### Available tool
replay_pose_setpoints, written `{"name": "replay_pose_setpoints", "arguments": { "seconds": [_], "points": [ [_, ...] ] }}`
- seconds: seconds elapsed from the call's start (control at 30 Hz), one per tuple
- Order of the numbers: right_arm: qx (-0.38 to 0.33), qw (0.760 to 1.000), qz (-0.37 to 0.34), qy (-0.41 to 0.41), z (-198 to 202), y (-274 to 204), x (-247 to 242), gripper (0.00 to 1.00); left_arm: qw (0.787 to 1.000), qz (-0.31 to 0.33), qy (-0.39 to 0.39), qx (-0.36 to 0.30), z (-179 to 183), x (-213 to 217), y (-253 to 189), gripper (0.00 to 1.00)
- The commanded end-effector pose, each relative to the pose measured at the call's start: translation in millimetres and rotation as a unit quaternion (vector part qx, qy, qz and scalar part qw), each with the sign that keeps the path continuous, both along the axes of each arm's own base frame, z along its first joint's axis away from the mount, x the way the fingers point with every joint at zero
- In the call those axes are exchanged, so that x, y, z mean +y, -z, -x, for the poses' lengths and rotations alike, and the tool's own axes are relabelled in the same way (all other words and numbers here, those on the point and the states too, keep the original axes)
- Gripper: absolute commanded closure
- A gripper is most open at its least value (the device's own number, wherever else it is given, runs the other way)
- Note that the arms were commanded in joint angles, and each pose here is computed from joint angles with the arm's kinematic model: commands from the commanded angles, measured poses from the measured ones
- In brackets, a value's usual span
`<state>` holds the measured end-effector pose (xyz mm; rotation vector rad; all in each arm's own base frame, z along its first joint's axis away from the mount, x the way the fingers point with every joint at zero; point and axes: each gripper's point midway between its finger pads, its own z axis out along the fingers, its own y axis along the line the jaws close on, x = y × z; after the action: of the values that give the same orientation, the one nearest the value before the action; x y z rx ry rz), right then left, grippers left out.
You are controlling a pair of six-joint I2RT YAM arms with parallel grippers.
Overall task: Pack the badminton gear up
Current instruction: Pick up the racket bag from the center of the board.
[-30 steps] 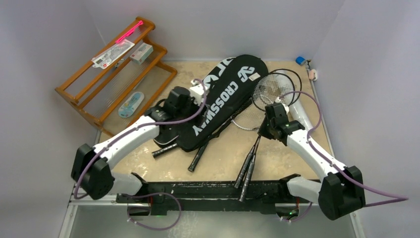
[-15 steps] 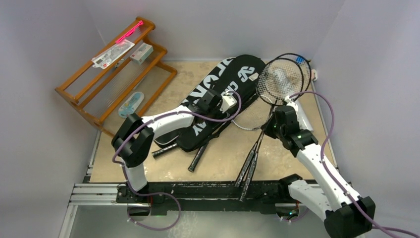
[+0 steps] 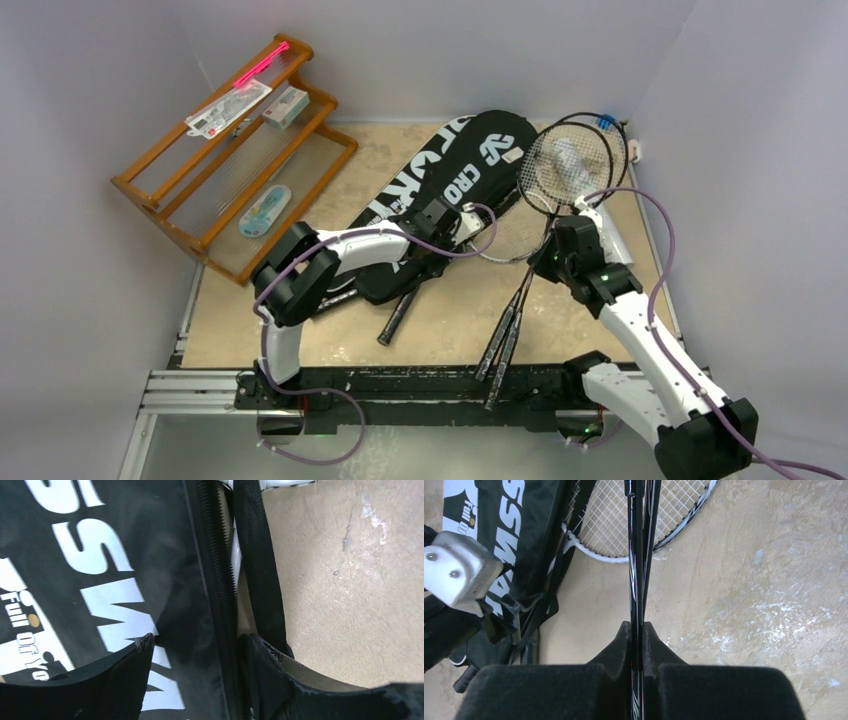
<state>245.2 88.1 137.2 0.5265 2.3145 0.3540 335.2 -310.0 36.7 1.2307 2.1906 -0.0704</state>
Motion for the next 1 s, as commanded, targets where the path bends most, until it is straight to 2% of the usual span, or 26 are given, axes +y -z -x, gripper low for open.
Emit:
{"name": "replay_pose_setpoints", "arguments": {
  "seconds": [0.0,0.17,0.2,0.43,0.47,0.57,0.63,0.77,0.8,0.83,0.97],
  "points": [
    [-0.021,1.0,-0.012,0.011,-8.9,-8.2,1.7,1.0,0.999,-0.024,-0.018,-0.016,-12.2,3.0,2.5,0.43],
    [-0.015,1.0,0.002,0.005,-10.0,-1.1,0.1,1.0,0.998,-0.028,-0.045,-0.029,-22.8,2.7,-15.4,0.91],
    [-0.009,1.0,0.009,-0.002,-11.4,3.4,0.7,1.0,0.998,-0.018,-0.047,-0.034,-23.3,1.0,-23.6,0.94],
    [0.073,0.996,0.036,-0.033,-21.2,44.3,10.2,0.95,0.994,0.071,-0.04,-0.074,-16.7,-5.8,-82.5,1.0],
    [0.075,0.996,0.028,-0.039,-22.5,48.8,14.5,0.95,0.993,0.074,-0.043,-0.077,-16.2,-4.1,-85.0,1.0],
    [0.078,0.996,-0.002,-0.045,-21.7,63.3,25.0,0.84,0.991,0.081,-0.062,-0.087,-17.3,1.6,-94.7,1.0],
    [0.084,0.995,-0.014,-0.049,-20.5,70.1,29.9,0.84,0.988,0.086,-0.081,-0.1,-20.1,6.0,-103.9,1.0],
    [0.103,0.994,-0.004,-0.045,-18.3,81.1,26.6,0.82,0.98,0.104,-0.119,-0.118,-26.5,17.6,-121.9,1.0],
    [0.106,0.993,0.0,-0.044,-17.8,82.6,25.5,0.77,0.979,0.11,-0.126,-0.118,-27.7,19.9,-125.0,1.0],
    [0.108,0.993,0.003,-0.044,-17.1,84.1,24.3,0.75,0.977,0.115,-0.137,-0.119,-30.4,24.2,-128.2,1.0],
    [0.105,0.993,0.009,-0.046,-15.8,85.3,22.3,0.79,0.967,0.137,-0.178,-0.116,-37.3,38.7,-138.5,1.0]
  ]
}}
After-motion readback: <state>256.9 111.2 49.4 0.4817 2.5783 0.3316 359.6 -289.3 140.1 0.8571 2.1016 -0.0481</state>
